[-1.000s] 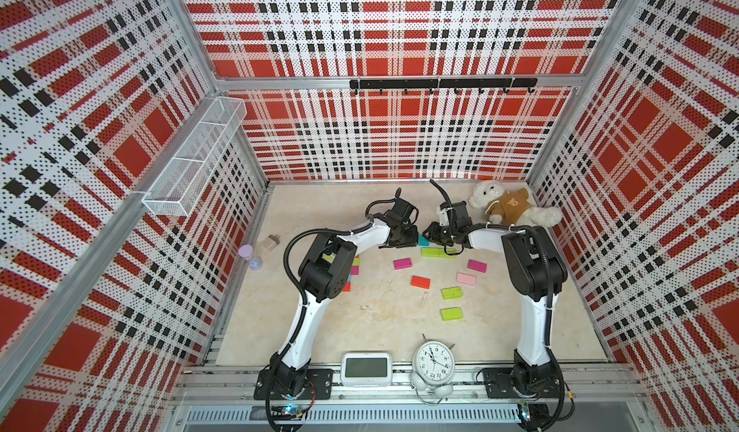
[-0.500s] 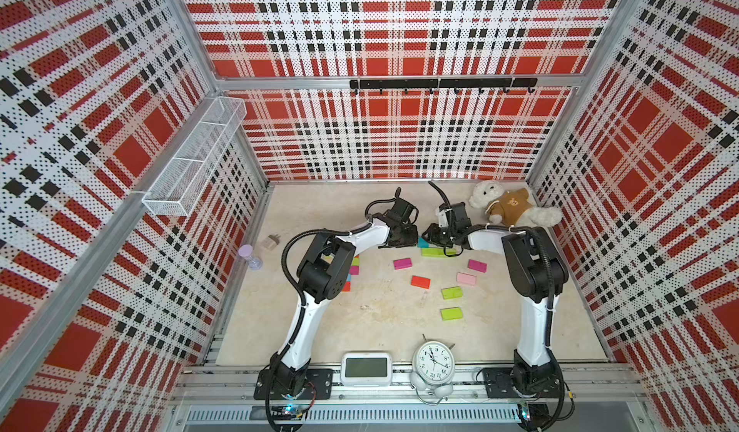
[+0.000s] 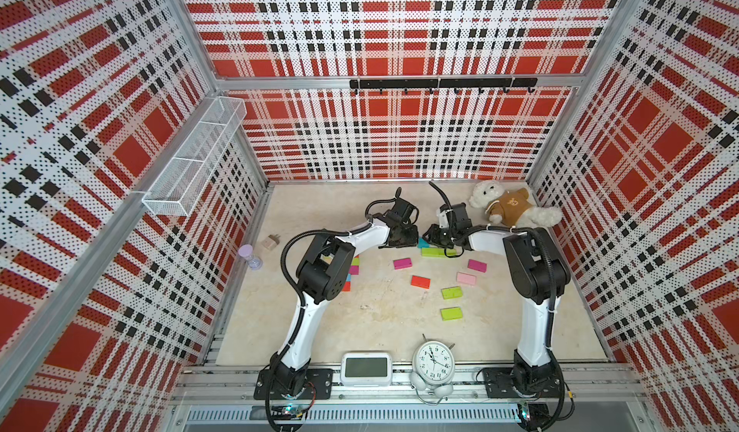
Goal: Assemble a carrot with building blocks
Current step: Assemble the building block at the center of the board.
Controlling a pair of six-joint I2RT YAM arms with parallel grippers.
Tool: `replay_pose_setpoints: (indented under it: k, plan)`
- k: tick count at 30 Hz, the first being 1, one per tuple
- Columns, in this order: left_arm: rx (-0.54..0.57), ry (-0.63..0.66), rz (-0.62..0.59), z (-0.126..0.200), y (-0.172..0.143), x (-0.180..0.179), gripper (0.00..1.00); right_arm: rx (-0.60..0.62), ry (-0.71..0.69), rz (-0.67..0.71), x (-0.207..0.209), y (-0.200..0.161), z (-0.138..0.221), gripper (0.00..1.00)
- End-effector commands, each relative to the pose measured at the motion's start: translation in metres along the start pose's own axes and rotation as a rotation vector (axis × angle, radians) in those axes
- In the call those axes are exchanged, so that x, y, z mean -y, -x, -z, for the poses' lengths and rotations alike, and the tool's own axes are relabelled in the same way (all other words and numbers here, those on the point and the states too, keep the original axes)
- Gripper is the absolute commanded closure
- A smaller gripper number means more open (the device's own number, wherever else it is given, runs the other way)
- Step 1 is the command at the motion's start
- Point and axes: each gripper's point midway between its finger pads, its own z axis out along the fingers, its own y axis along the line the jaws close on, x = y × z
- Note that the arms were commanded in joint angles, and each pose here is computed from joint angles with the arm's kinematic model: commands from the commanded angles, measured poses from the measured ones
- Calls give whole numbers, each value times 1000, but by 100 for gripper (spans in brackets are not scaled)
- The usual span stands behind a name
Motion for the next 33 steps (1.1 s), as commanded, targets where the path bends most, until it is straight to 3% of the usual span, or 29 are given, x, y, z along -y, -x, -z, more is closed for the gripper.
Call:
replay_pose_setpoints:
  k: [1, 23, 28, 31, 33]
  plan:
    - [29, -15, -16, 15, 5, 11, 66, 28, 13, 9, -11, 5, 10, 69]
    - [69, 3, -12, 27, 16, 9, 66, 70, -10, 20, -17, 21, 24, 68]
    - [148, 8, -7, 54, 41, 11, 66, 136, -7, 24, -22, 49, 50, 63]
    - [175, 23, -46, 70, 52, 22, 64, 177, -25, 13, -15, 64, 73, 56]
    - [177, 29, -81, 75, 57, 34, 62, 199, -62, 2, -4, 71, 90, 46]
